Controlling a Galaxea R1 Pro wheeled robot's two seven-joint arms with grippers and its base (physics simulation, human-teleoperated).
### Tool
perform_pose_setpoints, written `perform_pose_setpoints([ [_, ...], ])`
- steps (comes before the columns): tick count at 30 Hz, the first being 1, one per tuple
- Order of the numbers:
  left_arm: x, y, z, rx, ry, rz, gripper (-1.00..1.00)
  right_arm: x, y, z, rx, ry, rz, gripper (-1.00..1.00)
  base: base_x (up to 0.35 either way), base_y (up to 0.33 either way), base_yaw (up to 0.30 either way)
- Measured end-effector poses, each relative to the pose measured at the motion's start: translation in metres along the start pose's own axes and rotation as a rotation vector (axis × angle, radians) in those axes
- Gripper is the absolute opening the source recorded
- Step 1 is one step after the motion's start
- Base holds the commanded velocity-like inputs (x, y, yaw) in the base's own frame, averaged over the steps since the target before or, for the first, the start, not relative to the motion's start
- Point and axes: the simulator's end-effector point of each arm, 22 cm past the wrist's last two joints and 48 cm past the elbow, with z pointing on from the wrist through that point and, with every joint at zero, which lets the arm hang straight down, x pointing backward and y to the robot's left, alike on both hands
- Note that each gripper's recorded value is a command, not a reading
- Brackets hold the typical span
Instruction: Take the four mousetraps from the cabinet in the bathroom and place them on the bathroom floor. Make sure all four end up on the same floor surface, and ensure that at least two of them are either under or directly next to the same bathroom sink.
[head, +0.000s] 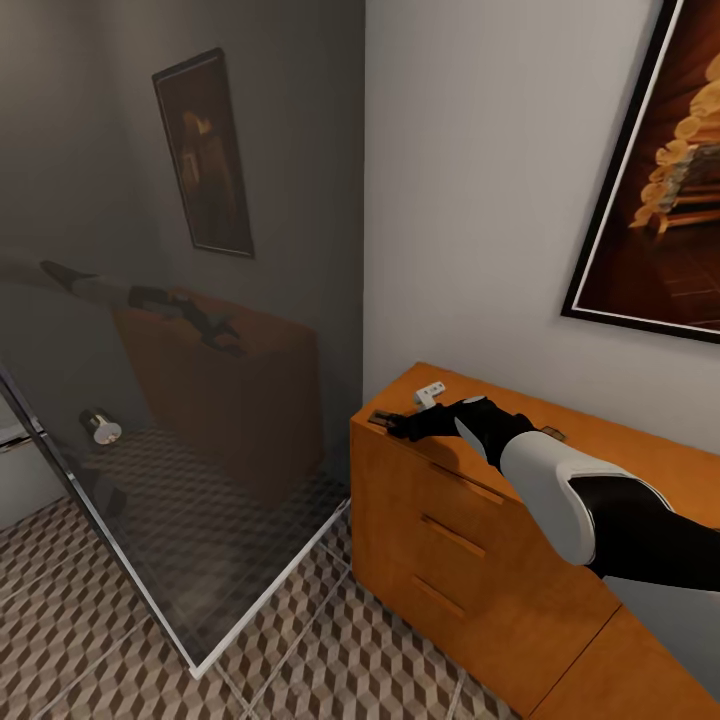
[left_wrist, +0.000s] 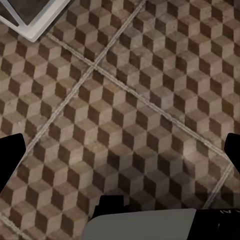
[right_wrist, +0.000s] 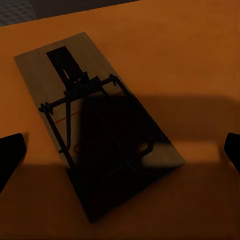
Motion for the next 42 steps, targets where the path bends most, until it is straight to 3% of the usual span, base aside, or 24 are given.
perform_pose_setpoints([
  [40,-0.0003,0.0,0.0001,0.0,-0.001,0.0,1.0,-0.0002,-0.0002,-0.0001,0.0,0.0,-0.004,1.0,0.0,0.0,0.0],
  [41,-0.0003,0.0,0.0001,0.0,-0.001,0.0,1.0,-0.0002,-0.0002,-0.0001,0.0,0.0,-0.005,-1.0,0.0,0.0,0.0],
  [42,-0.0003,0.0,0.0001,0.0,-0.001,0.0,1.0,-0.0001,0.0003,0.0,-0.001,0.0,-0.003,-1.0,0.0,0.0,0.0],
])
